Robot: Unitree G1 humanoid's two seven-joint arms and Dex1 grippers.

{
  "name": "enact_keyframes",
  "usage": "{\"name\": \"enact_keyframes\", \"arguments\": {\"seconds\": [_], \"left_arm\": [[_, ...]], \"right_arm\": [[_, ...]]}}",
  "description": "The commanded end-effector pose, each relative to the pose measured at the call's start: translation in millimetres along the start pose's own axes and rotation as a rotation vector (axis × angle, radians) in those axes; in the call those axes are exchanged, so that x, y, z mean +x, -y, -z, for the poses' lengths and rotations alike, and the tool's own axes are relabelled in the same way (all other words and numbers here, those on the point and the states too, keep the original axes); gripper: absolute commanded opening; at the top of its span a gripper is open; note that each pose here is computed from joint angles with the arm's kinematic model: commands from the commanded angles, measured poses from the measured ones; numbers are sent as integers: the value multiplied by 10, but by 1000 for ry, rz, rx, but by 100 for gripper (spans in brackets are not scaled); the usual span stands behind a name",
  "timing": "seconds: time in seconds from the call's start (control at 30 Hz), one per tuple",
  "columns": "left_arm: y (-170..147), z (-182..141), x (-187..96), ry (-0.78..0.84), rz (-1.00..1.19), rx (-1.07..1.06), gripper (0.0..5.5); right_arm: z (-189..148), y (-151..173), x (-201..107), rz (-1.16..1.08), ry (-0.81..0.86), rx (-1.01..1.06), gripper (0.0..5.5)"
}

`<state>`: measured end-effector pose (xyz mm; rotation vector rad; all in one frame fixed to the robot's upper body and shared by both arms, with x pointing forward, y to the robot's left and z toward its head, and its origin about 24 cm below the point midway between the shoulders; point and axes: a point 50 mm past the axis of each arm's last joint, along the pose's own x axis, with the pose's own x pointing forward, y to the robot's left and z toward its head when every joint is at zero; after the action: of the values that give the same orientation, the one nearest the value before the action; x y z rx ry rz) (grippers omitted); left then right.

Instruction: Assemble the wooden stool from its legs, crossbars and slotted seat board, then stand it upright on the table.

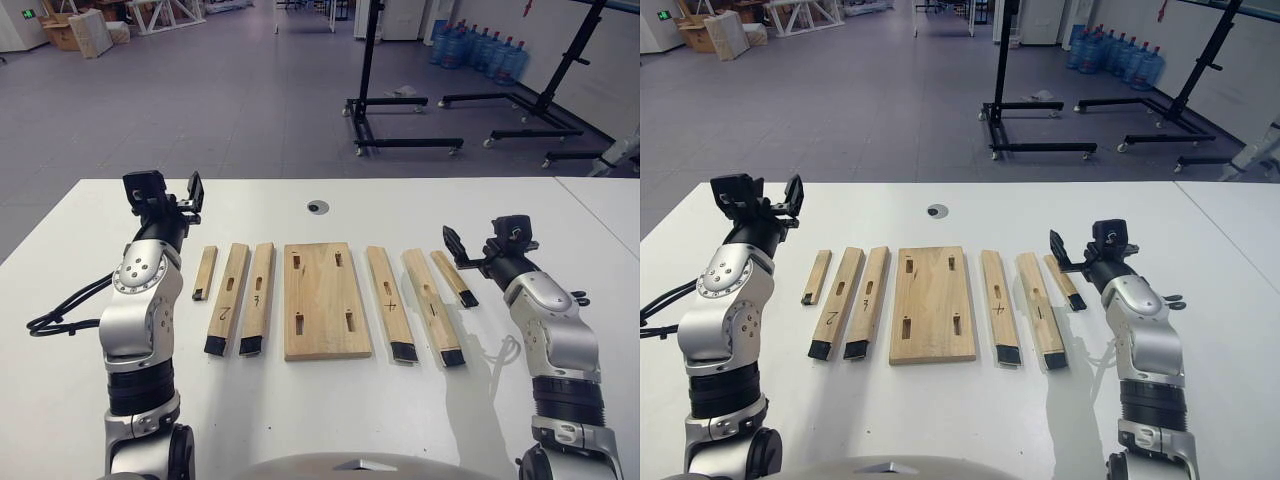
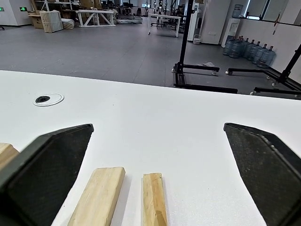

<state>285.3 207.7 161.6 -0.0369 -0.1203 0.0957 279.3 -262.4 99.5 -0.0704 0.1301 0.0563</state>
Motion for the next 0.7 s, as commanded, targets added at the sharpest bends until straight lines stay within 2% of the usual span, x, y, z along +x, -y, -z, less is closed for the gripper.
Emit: {"name": "enact_keyframes", "arguments": {"seconds": [0.03, 0.2, 0.3, 0.5, 0.7], "left_arm": [[-10, -1, -6, 1, -4, 7, 311], [-142, 42, -84, -23, -19, 37, 311], [-87, 67, -88, -27, -16, 27, 311], [-15, 80, -83, -26, 0, 29, 311], [-23, 86, -101, -33, -1, 31, 311]], "right_arm": [[-8, 11, -17, -8, -1, -18, 512], [111, 234, -242, -99, -177, -138, 512], [284, 249, -187, -137, -268, -125, 512], [499, 201, -35, -177, -326, -75, 512], [683, 267, -70, -153, -386, -74, 512]]}}
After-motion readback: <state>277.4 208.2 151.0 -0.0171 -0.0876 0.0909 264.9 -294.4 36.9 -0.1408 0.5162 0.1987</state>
